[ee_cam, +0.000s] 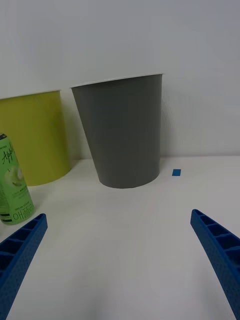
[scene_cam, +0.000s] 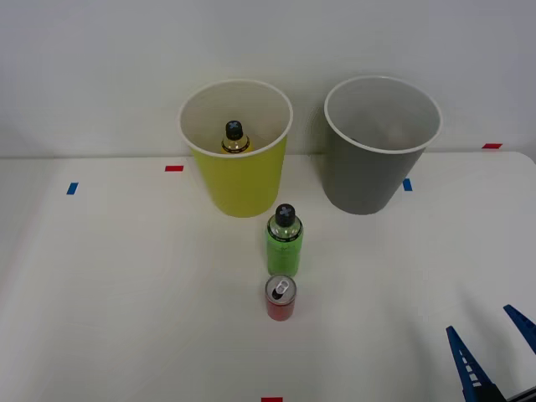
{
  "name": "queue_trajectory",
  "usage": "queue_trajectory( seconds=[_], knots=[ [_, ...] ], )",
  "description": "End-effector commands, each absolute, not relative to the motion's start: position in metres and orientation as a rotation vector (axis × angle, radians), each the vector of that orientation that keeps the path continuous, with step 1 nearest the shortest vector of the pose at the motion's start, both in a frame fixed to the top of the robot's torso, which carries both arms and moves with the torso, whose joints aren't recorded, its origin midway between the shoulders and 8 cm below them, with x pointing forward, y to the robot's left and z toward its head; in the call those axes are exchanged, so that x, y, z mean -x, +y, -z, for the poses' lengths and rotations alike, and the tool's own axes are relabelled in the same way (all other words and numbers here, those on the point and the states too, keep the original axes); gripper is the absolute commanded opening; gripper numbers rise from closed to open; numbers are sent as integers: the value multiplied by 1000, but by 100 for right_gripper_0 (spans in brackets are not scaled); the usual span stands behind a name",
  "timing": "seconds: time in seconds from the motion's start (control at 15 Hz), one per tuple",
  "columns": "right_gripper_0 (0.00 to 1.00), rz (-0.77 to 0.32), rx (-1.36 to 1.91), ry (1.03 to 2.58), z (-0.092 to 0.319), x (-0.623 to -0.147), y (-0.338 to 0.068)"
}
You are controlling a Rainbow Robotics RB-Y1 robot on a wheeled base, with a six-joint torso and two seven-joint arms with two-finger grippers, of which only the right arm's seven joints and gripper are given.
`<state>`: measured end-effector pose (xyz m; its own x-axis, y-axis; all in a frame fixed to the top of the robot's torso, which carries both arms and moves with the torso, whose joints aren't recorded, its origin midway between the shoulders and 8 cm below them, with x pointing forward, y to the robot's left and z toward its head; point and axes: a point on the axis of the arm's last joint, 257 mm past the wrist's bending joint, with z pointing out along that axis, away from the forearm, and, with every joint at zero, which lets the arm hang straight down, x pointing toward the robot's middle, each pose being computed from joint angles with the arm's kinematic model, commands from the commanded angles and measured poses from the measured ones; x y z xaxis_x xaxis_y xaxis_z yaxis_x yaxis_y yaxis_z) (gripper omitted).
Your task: Put cans in the gray bin, plastic bottles in the light green bin
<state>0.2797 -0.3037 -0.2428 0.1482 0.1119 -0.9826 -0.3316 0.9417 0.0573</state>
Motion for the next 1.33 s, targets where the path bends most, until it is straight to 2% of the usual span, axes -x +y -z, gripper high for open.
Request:
queue_trajectory(
  seconds=[0.07,1.33],
  knots=[
    [100,-322,189,1388,243,-280,-304],
    [100,-322,189,1388,243,-280,-304]
  ],
)
